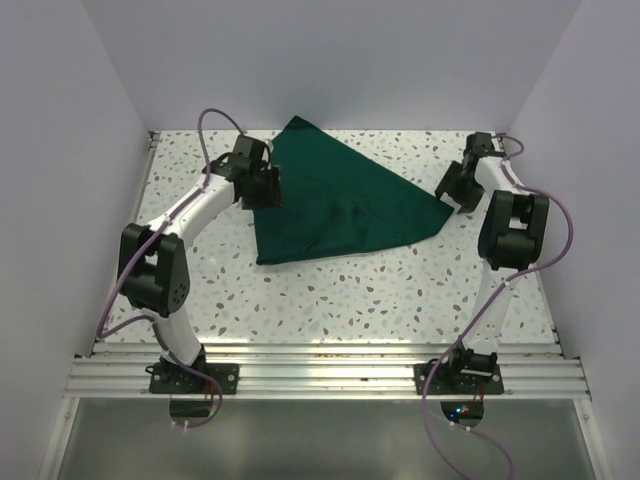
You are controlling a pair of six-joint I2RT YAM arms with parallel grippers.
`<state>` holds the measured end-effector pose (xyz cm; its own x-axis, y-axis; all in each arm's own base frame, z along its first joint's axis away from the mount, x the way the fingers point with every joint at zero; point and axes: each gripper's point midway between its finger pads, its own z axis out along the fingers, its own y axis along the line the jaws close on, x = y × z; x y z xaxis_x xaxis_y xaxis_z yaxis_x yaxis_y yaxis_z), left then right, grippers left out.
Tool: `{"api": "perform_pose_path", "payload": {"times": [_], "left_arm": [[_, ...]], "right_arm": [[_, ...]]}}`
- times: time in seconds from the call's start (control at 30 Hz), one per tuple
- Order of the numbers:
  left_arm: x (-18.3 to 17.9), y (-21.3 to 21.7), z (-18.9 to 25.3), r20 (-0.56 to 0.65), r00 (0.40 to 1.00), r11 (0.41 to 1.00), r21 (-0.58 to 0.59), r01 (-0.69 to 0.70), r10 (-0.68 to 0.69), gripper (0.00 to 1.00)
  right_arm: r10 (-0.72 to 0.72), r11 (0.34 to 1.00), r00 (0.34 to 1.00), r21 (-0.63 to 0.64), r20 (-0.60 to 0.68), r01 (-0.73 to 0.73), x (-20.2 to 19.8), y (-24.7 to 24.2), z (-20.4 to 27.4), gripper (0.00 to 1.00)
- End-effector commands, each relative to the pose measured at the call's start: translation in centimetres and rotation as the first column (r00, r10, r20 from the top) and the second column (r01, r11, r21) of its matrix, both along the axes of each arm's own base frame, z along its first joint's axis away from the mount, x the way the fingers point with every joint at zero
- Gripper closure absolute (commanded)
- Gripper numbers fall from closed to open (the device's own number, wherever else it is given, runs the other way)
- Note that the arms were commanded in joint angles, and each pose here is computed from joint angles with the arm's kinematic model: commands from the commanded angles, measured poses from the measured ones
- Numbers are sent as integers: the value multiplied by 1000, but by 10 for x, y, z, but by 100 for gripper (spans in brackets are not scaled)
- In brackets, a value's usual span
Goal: Prepare the surgical pack
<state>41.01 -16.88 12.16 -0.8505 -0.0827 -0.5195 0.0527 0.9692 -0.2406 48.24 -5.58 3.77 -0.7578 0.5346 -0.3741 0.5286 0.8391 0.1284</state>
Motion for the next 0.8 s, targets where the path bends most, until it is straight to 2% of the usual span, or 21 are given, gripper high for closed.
{"api": "perform_pose_path", "payload": {"times": [0.0,0.1,0.23,0.27,0.33,0.37,0.43,0.53,0.6,0.7,0.77], "left_arm": [[9,15,37,122,992,1000,-14,-13,14,41],[7,22,37,113,993,999,-17,-28,30,41],[7,29,41,119,992,999,-18,-43,45,41],[7,30,41,118,992,999,-16,-47,49,41],[8,35,42,120,991,998,-1,-64,64,41],[9,38,42,118,990,997,4,-72,71,41],[10,45,39,98,990,995,7,-102,101,41],[10,54,37,76,987,990,-5,-144,144,41],[9,59,34,61,984,986,-7,-169,169,41],[8,71,26,25,979,979,-7,-203,203,41],[7,76,19,-3,974,974,3,-226,226,41]], "right_arm": [[33,999,999,31,16,-33,5,3,-11,31],[31,996,1000,86,5,-31,3,4,-22,36],[33,995,999,99,4,-33,4,4,-23,47],[38,994,999,107,6,-38,4,5,-23,60],[58,992,998,115,7,-58,3,8,-22,76],[63,991,998,115,5,-63,2,8,-20,90],[69,989,997,131,25,-72,2,12,-10,98],[62,987,995,145,74,-72,4,22,14,100],[86,985,986,135,139,-105,7,37,46,100],[158,972,957,134,242,-194,16,73,100,100],[241,949,935,137,261,-283,13,113,122,100]]}}
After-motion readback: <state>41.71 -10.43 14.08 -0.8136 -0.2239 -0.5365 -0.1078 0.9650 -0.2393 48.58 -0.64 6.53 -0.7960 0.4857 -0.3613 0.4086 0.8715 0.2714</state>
